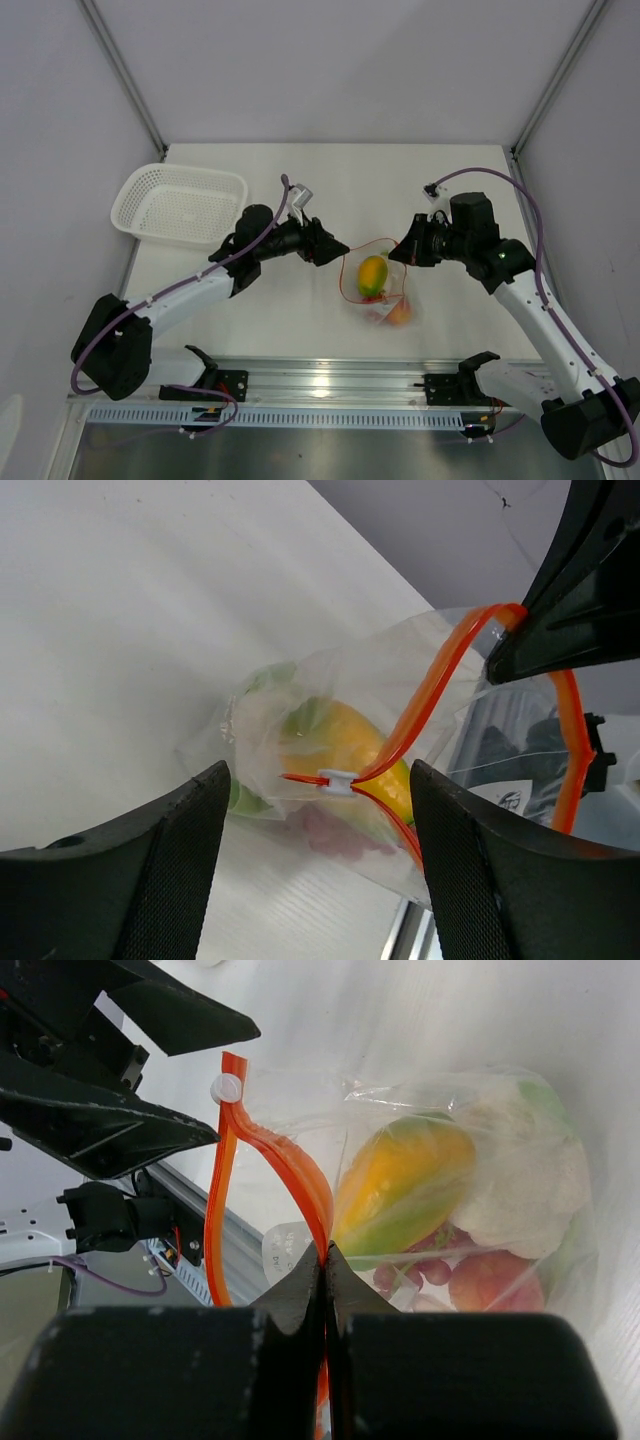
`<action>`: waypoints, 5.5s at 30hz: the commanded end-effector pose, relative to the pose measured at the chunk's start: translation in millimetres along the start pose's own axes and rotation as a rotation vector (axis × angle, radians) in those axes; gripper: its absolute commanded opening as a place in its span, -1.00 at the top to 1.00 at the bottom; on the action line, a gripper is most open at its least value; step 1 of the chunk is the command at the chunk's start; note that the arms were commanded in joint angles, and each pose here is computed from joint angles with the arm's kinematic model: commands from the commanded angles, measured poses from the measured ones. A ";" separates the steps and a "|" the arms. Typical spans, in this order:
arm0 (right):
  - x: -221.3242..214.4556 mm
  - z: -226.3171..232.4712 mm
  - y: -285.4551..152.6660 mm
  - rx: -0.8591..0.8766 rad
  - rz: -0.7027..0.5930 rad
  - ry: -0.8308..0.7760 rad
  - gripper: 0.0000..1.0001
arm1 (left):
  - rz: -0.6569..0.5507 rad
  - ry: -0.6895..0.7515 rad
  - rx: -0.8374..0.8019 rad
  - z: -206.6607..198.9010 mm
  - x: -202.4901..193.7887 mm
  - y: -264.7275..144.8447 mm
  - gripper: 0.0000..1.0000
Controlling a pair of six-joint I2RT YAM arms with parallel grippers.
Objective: Place the food in the zip-top bag and seal the zipper
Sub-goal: Adjust the zipper food storage bag at the center of the board.
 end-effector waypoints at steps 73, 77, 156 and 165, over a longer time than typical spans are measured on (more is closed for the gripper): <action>-60.8 55.2 28.0 0.098 0.076 -0.004 0.23 | 0.424 -0.196 -0.333 -57.4 27.7 32.1 0.99; -46.7 58.3 12.8 0.047 0.025 -0.070 -0.13 | 0.419 -0.175 -0.385 -57.3 30.3 32.2 0.99; 20.9 30.9 -30.7 -0.281 -0.386 0.457 1.00 | 0.269 0.230 0.168 -149.3 22.9 57.5 -0.59; 15.8 29.7 -30.6 -0.263 -0.382 0.460 1.00 | 0.135 0.379 0.334 -158.3 35.0 50.9 -0.72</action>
Point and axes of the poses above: each gripper's point midway between its finger pads, its own y axis out along the fingers, its own z axis along the line the jaws close on, x = y × z, the point moved 8 cm from there along -y, back along the fingers, and after that the axes turned 1 degree about y, right-handed, at the moved point
